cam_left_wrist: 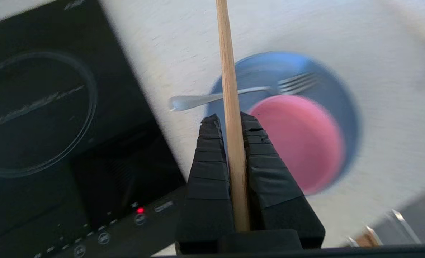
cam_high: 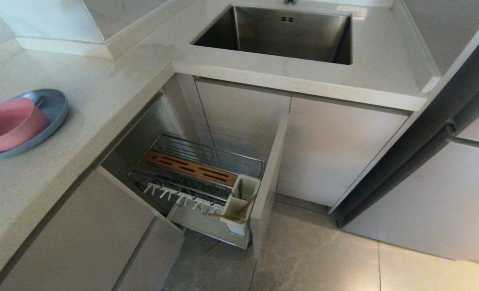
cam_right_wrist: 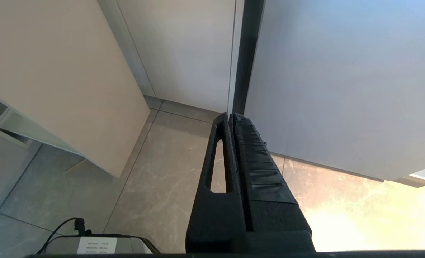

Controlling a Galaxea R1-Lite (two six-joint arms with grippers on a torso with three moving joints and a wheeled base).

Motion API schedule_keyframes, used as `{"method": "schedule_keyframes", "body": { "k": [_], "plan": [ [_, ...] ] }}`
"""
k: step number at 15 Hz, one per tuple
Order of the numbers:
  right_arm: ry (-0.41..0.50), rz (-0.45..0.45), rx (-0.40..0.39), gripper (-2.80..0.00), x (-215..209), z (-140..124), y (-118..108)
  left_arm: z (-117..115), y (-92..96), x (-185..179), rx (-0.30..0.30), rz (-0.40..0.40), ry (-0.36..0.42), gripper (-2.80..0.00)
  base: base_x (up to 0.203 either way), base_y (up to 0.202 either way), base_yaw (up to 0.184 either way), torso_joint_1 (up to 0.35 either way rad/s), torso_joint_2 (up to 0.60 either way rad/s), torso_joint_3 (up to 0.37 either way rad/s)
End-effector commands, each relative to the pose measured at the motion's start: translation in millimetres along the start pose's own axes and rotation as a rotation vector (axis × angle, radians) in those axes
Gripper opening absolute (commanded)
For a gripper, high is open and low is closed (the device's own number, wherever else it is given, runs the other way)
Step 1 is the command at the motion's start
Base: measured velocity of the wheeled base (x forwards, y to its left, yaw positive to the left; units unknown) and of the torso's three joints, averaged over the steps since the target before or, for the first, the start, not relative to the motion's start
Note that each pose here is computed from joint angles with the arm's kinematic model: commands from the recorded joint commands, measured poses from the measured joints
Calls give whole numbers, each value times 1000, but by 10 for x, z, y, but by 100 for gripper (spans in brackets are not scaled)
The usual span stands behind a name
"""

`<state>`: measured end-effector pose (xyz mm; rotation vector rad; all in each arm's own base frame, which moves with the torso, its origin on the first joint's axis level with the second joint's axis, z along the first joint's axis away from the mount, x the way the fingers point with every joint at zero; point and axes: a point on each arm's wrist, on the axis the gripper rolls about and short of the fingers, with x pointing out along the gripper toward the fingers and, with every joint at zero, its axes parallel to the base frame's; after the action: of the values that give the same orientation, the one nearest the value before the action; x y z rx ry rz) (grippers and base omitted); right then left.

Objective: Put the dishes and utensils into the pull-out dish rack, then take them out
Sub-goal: Take the chopsticks out of the cupboard

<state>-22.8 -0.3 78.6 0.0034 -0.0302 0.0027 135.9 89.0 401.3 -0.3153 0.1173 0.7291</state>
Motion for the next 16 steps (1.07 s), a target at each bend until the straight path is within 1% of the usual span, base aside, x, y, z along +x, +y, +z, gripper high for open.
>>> {"method": "schedule_keyframes", "body": {
  "k": [1, 3, 6, 7, 13, 16],
  "plan": [
    [9, 0, 0, -280, 6, -25, 0, -95, 11, 129, -2, 30, 45, -280, 0, 0, 0, 0, 0, 0],
    [7, 0, 0, -280, 5, -21, 0, -170, 31, 164, -44, 52, 71, -280, 0, 0, 0, 0, 0, 0],
    [8, 0, 0, -280, 6, -24, 0, -351, 102, 164, -100, 83, 119, -280, 0, 0, 0, 0, 0, 0],
    [8, 0, 0, -280, 6, -23, 0, -424, 128, 151, -114, 87, 122, -280, 0, 0, 0, 0, 0, 0],
    [9, 0, 0, -280, 6, -25, 0, -842, 268, 95, -148, 62, 31, -280, 0, 0, 0, 0, 0, 0],
    [7, 0, 0, -280, 5, -21, 0, -995, 324, 40, -160, 49, -18, -280, 0, 0, 0, 0, 0, 0]
  ]
}}
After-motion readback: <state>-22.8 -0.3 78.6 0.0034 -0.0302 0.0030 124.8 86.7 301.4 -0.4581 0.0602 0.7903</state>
